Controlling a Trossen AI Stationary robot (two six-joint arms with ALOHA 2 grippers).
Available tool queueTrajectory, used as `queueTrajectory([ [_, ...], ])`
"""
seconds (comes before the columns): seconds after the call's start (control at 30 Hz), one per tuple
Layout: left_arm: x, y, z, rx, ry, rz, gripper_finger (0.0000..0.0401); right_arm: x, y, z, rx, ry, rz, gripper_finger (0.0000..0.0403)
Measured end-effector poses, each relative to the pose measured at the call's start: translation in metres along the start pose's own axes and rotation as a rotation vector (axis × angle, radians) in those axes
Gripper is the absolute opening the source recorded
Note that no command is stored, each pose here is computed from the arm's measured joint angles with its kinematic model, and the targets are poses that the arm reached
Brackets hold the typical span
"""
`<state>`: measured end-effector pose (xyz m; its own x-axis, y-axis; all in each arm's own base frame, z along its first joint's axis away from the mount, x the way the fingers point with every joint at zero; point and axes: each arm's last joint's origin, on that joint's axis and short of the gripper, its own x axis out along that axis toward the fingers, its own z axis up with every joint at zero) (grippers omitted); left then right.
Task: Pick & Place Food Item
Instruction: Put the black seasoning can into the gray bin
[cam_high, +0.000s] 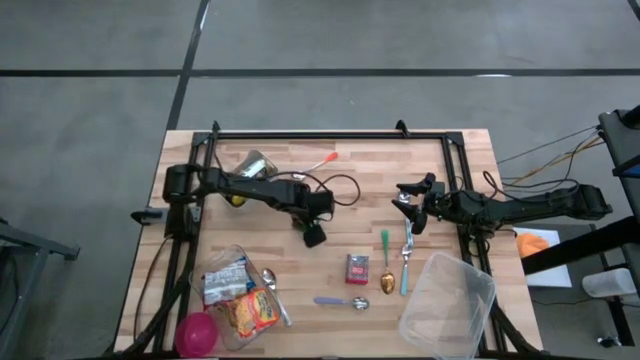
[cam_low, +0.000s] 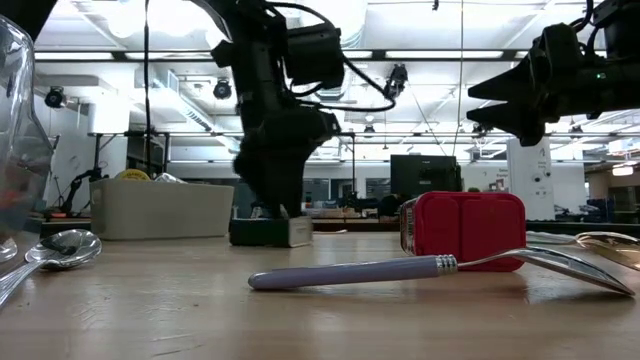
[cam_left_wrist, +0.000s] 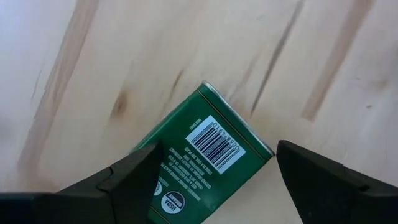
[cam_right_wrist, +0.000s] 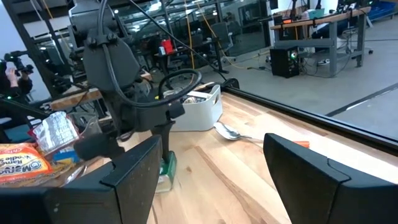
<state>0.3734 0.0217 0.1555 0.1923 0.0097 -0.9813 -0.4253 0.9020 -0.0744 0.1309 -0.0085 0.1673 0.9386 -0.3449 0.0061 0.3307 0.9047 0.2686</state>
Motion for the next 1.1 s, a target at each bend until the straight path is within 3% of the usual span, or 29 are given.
queueTrajectory([
  [0.17, -0.008, 0.002, -0.004, -0.111, 0.008, 0.024, 0.0321, 0.0, 0.0, 0.0, 0.0, 0.0, 0.0, 0.0276],
  [0.43, -0.031, 0.001, -0.004, -0.031, -0.06, 0.005, 0.0321, 0.0, 0.0, 0.0, 0.0, 0.0, 0.0, 0.0276],
  [0.53, -0.043, -0.002, -0.006, 0.081, -0.092, -0.007, 0.0321, 0.0, 0.0, 0.0, 0.0, 0.0, 0.0, 0.0276],
  [0.73, -0.053, -0.014, -0.012, 0.508, -0.123, -0.005, 0.0321, 0.0, 0.0, 0.0, 0.0, 0.0, 0.0, 0.0276],
  [0.83, -0.045, -0.016, -0.016, 0.663, -0.125, -0.001, 0.0321, 0.0, 0.0, 0.0, 0.0, 0.0, 0.0, 0.0276],
  [0.97, -0.028, -0.01, -0.025, 0.745, -0.112, 0.005, 0.0321, 0.0, 0.0, 0.0, 0.0, 0.0, 0.0, 0.0276],
  [1.1, -0.016, 0.0, -0.029, 0.743, -0.111, -0.004, 0.0321, 0.0, 0.0, 0.0, 0.0, 0.0, 0.0, 0.0276],
])
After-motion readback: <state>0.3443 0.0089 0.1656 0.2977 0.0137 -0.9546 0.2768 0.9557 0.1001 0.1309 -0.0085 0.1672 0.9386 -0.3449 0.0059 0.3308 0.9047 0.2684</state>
